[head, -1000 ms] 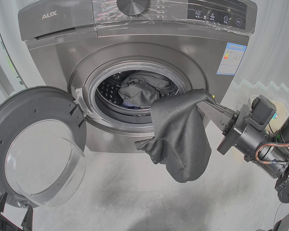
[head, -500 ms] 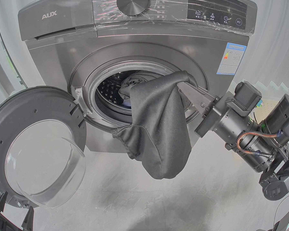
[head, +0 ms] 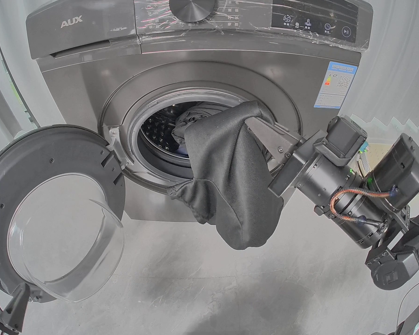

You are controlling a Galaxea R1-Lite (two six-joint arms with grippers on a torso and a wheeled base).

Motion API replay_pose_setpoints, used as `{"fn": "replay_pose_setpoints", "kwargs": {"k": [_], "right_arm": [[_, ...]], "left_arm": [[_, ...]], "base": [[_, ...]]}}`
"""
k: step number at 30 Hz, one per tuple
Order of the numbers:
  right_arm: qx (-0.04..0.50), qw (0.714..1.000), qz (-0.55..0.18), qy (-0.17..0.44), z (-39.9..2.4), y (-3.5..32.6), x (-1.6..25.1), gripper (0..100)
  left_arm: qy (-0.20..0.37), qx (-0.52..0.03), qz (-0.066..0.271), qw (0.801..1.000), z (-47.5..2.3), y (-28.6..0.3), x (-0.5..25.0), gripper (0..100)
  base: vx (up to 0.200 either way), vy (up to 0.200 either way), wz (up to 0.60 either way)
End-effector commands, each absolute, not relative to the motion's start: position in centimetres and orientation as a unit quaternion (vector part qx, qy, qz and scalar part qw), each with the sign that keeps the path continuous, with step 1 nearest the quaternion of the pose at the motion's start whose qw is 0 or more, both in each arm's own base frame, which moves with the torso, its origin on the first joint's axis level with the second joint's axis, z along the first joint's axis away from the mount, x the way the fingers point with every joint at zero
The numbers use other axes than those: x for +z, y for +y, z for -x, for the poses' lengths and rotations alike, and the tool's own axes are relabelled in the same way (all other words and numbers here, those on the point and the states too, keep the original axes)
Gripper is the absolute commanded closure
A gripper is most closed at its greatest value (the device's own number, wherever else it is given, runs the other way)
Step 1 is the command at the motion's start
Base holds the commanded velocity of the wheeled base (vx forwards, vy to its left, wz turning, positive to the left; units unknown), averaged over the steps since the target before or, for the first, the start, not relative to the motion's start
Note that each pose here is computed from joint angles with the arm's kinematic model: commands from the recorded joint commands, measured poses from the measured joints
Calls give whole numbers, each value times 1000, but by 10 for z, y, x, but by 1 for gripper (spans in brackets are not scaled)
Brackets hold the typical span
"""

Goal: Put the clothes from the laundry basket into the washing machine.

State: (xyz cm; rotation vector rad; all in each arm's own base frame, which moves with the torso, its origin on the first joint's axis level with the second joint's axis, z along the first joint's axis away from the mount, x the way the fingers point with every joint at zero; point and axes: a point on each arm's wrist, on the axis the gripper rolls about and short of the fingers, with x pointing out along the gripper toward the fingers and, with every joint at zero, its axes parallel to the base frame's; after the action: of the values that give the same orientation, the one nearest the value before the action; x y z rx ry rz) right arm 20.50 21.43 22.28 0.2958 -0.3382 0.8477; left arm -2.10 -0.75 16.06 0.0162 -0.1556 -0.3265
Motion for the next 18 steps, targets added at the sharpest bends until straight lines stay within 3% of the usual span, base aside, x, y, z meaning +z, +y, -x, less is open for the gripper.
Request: {"fn": "replay_pose_setpoints", "kwargs": {"k": [1,10,18], "right_arm": [[411,884,-147,-170,-210,222,225,100],[412,884,-146,-167,-212,225,223,100],[412,885,-145,-163,-211,224,221,100]], "left_arm": [[56,-269,-9,961,-38,-12,160,0],[101,-361,-11,927,-82,-28,162,0],[98,-369,-4,924,-130,-41,170,0]], "base": [[0,0,0],[0,0,0],[0,0,0]]}}
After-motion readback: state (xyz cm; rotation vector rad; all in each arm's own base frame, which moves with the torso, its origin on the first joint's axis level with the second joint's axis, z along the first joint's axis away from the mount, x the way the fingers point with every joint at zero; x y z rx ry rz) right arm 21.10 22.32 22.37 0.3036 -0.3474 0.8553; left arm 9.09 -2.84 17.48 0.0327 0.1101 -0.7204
